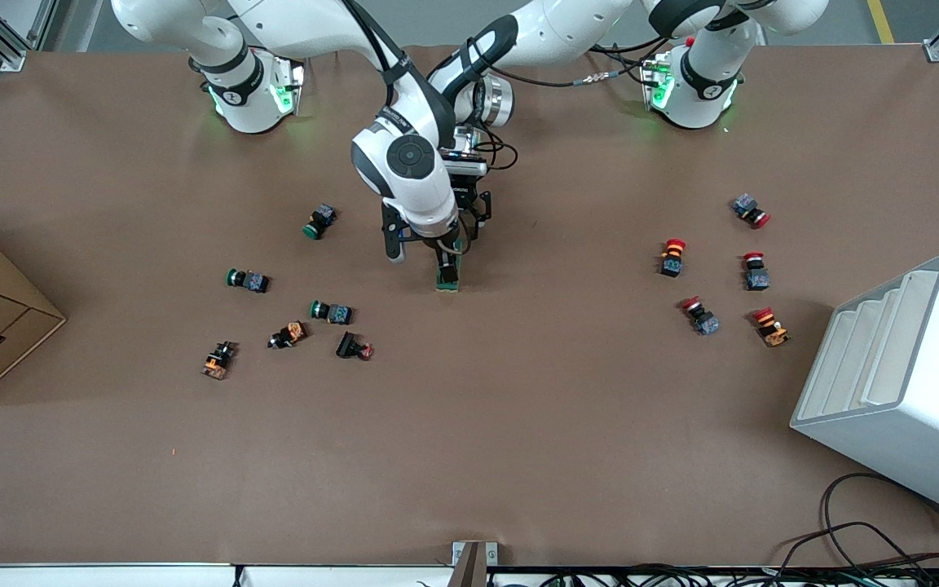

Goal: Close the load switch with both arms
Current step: 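Push the white lever along the switch with the right gripper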

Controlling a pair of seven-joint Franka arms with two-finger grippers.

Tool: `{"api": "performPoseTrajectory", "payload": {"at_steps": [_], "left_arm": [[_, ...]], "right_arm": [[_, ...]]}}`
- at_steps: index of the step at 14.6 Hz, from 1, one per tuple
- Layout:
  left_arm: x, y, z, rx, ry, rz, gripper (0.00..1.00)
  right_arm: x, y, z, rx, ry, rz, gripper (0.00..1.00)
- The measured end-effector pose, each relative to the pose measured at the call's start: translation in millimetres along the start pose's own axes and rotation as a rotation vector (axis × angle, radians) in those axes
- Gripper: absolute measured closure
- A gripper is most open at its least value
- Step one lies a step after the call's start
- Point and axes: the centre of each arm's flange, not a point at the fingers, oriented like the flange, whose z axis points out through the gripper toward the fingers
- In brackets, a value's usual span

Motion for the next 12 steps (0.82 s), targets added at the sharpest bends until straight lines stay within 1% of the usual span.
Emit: {"api": "performPoseTrajectory", "payload": {"at_steps": [4,9,12], "left_arm": [[0,0,0,0.0,0.0,0.0,0.0],[0,0,0,0.0,0.0,0.0,0.0],[0,0,0,0.0,0.0,0.0,0.0]], "right_arm": [[-1,10,9,0.003,0.002,-0.004,0.0],[4,15,17,0.049,-0.017,-0.006,0.0],[4,15,17,0.079,-0.002,-0.015,0.0]]}}
